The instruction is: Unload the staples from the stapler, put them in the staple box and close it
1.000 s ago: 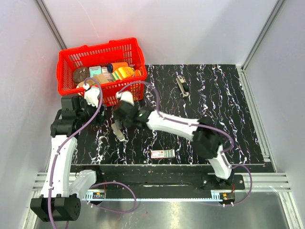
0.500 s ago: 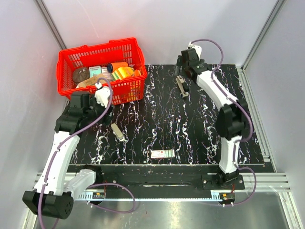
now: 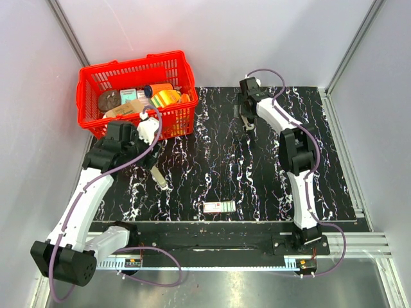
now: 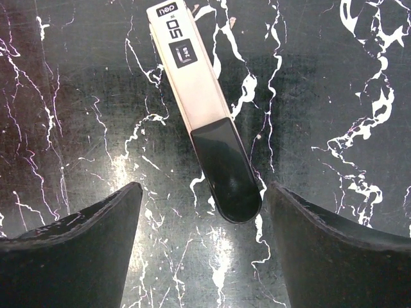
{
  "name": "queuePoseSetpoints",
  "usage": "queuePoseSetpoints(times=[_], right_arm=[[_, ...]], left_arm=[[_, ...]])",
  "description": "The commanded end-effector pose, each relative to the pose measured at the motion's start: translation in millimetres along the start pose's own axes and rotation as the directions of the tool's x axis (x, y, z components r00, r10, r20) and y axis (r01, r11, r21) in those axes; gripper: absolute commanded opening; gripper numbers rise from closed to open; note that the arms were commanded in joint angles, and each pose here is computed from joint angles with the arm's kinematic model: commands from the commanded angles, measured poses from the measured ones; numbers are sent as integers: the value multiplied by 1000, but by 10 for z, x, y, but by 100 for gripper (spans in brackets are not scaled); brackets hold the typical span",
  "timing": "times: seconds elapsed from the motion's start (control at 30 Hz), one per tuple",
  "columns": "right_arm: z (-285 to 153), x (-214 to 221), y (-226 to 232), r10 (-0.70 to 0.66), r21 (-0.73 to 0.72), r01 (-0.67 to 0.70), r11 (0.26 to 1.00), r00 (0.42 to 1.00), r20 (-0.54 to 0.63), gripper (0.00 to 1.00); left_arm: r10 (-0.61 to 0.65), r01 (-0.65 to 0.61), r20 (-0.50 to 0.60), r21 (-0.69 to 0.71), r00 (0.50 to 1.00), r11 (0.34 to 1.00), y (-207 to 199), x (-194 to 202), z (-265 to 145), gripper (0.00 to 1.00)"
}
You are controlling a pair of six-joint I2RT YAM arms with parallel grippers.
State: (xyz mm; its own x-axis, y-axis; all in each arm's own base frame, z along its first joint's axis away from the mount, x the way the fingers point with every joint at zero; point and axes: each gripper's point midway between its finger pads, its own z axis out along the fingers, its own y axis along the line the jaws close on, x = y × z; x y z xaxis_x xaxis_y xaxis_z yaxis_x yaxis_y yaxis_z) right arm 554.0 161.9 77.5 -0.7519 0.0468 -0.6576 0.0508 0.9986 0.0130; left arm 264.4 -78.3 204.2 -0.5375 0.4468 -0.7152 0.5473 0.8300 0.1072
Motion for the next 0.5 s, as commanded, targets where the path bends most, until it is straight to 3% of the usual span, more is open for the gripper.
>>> queuePoseSetpoints(times=[0.0, 0.37, 0.47], right_arm=[[-35, -216, 29, -13, 0, 13, 1000, 997, 79, 82], [199, -129, -36, -49, 53, 46, 998, 997, 55, 73], [224, -121, -17, -53, 50, 51, 997, 997, 49, 65]], left_arm=[[12, -11, 36, -33, 999, 999, 56, -99, 13, 73], [16, -15, 45, -29, 999, 999, 24, -133, 2, 73], [19, -17, 54, -35, 998, 999, 32, -160, -21, 73]])
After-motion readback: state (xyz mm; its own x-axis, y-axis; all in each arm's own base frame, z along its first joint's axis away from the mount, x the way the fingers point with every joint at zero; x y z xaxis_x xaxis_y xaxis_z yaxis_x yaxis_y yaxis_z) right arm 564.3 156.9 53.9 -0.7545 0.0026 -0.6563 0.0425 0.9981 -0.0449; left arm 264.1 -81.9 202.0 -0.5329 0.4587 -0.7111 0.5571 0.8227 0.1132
